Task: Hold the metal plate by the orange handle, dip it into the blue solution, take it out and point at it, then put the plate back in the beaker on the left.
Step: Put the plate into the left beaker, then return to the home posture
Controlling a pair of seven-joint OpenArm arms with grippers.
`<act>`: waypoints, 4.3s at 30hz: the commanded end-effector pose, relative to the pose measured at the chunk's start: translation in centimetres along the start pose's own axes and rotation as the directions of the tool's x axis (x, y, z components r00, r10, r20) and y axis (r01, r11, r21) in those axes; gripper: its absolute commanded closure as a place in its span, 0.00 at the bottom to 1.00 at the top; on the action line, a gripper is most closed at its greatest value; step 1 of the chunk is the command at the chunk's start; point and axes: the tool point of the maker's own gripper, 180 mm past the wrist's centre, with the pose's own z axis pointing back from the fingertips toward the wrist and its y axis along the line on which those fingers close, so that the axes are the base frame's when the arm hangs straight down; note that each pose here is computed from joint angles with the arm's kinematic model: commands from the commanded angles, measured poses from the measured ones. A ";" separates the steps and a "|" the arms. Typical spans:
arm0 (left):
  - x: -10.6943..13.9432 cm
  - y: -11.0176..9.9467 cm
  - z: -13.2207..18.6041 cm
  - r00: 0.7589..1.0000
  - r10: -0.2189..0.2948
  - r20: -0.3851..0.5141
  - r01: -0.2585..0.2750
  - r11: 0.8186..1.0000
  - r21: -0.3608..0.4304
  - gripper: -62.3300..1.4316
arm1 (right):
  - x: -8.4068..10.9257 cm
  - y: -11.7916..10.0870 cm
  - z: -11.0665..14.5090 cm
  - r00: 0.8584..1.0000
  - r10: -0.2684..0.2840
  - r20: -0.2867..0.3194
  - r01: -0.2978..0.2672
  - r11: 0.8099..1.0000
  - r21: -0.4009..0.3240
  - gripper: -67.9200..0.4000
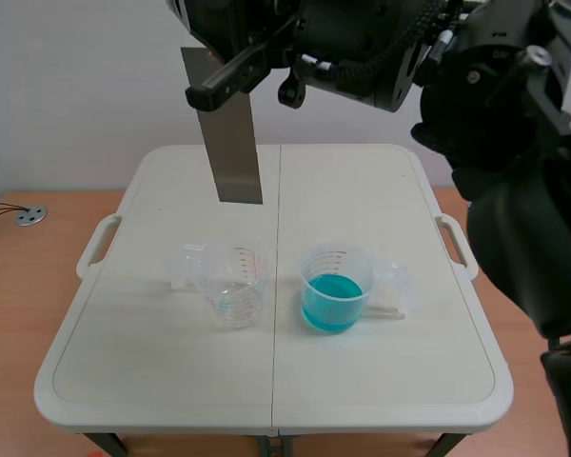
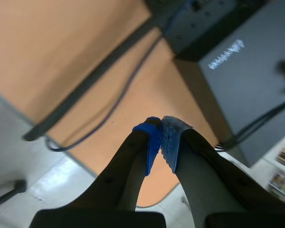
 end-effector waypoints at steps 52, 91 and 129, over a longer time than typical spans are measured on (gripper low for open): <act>-1.2 -0.4 -0.7 0.999 0.022 -0.029 -0.022 1.000 -0.020 0.95 | -9.8 0.3 -1.6 0.966 -0.236 -0.105 0.234 0.972 -0.026 0.98; -2.1 -0.2 -0.5 0.997 0.016 -0.082 -0.018 1.000 -0.018 0.95 | -15.9 2.1 -1.2 0.902 -0.386 -0.190 0.379 0.922 -0.073 0.98; -2.3 -0.3 -0.6 0.996 -0.008 -0.091 0.006 1.000 -0.022 0.00 | -16.4 -4.8 3.6 0.947 -0.256 -0.196 0.196 0.940 -0.279 0.02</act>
